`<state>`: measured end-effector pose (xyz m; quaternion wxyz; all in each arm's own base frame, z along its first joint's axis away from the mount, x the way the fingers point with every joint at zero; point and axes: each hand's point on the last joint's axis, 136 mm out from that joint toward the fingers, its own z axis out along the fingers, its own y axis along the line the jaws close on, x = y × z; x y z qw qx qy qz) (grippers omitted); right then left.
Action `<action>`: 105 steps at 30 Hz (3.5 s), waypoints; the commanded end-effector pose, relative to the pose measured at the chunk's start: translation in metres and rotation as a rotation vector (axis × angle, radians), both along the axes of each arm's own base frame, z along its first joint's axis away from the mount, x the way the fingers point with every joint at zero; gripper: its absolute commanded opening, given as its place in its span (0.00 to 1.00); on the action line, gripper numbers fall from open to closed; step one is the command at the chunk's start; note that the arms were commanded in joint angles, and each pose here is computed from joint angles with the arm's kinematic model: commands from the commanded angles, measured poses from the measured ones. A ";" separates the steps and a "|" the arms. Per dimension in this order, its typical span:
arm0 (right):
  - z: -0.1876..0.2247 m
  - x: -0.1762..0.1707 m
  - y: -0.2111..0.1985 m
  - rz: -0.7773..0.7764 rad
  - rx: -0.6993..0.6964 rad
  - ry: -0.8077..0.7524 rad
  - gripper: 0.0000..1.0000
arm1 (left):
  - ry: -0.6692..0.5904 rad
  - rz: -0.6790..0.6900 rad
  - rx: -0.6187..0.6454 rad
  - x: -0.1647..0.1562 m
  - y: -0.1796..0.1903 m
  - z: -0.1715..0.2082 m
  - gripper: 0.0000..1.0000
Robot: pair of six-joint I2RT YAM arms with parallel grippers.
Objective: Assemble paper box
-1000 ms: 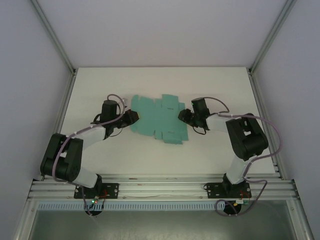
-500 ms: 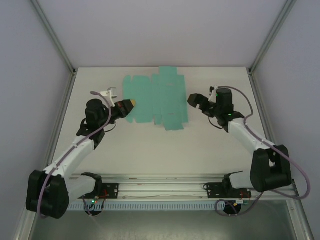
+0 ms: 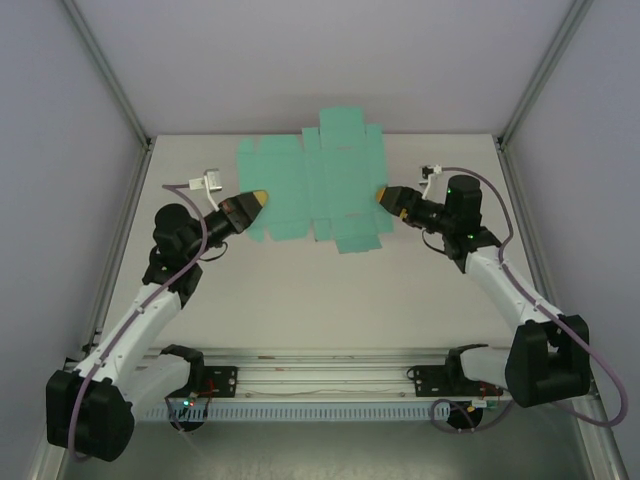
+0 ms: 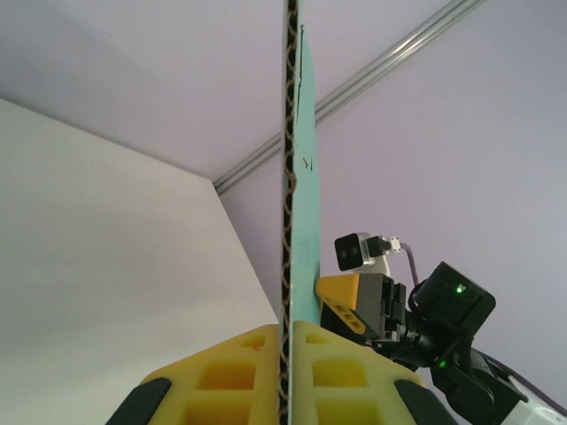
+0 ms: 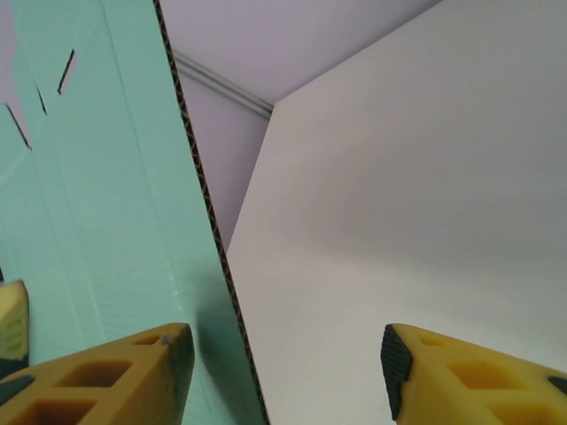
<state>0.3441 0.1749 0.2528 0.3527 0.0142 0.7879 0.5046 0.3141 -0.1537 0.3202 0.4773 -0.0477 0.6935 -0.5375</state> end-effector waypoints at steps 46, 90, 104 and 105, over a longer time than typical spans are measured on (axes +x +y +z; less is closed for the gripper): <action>-0.138 0.028 0.059 0.285 -1.556 -0.929 0.00 | 0.436 0.182 0.376 0.027 0.035 -0.156 1.00; -0.122 0.011 0.106 0.209 -1.556 -1.157 0.00 | 0.546 -0.045 0.384 0.064 -0.024 -0.201 0.21; -0.121 -0.002 0.116 0.244 -1.489 -1.188 0.00 | 0.498 -0.079 0.378 0.071 -0.060 -0.192 0.49; -0.120 -0.002 0.115 0.241 -1.485 -1.186 0.00 | 0.493 -0.087 0.371 0.071 -0.063 -0.191 0.55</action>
